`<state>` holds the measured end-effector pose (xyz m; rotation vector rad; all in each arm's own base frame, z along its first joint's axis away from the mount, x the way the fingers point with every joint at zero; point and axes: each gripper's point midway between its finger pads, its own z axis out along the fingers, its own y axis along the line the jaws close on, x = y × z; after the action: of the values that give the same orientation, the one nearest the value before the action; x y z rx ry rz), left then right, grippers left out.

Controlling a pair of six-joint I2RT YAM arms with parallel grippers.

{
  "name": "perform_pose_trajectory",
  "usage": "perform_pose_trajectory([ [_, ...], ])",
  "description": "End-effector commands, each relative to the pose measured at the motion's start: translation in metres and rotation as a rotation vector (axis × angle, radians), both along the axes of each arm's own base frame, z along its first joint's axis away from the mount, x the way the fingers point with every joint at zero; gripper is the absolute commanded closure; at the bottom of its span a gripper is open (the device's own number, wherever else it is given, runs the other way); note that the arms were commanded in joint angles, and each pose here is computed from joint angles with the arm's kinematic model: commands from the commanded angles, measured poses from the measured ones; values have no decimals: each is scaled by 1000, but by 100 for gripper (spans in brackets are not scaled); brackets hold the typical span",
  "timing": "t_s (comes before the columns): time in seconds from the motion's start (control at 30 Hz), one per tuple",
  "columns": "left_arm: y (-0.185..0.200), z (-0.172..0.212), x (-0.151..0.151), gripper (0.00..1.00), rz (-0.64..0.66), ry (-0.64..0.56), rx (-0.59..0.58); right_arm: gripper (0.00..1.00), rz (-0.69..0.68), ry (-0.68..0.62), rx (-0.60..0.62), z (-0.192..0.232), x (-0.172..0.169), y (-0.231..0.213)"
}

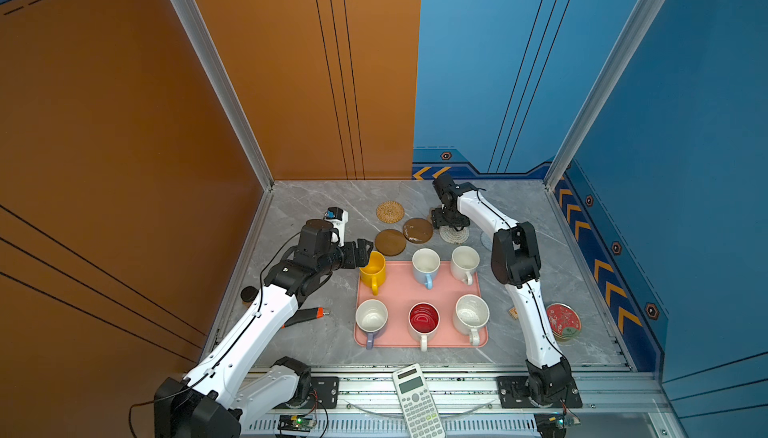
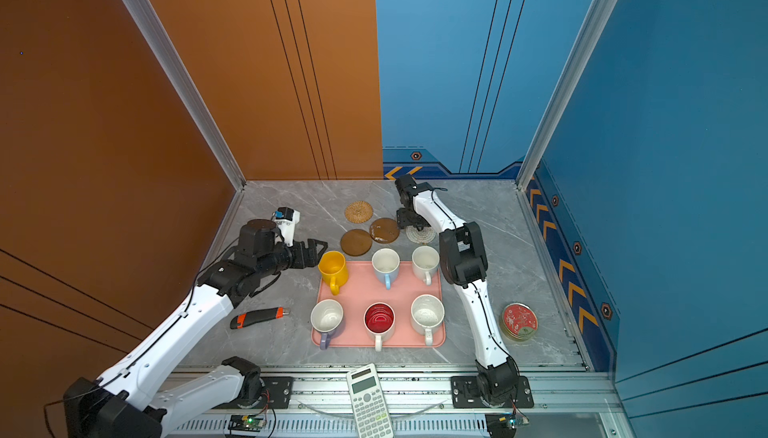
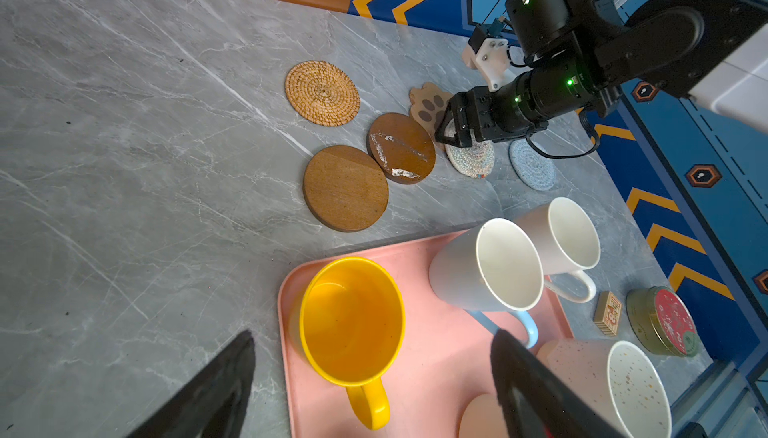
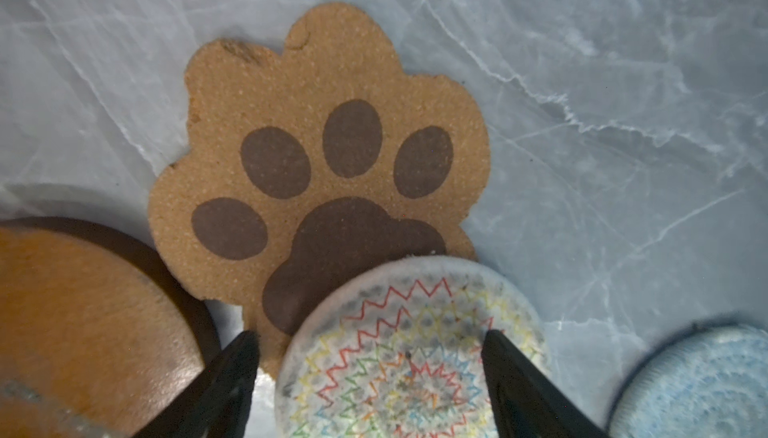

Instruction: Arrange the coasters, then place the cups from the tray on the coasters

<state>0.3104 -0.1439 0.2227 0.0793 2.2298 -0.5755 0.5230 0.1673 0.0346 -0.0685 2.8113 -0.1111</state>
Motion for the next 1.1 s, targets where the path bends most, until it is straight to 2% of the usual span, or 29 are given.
perform_pose_trajectory([
  [0.0, 0, -7, -2, 11, -6, 11, 25, 18, -41, 61, -26, -10, -13, -20],
  [0.43, 0, -7, -3, 11, -9, 12, 22, 27, -84, 85, 109, -6, -26, -26],
  [1.07, -2, -7, -4, 11, -10, 13, 16, 42, -114, 69, 144, 9, -46, -45],
])
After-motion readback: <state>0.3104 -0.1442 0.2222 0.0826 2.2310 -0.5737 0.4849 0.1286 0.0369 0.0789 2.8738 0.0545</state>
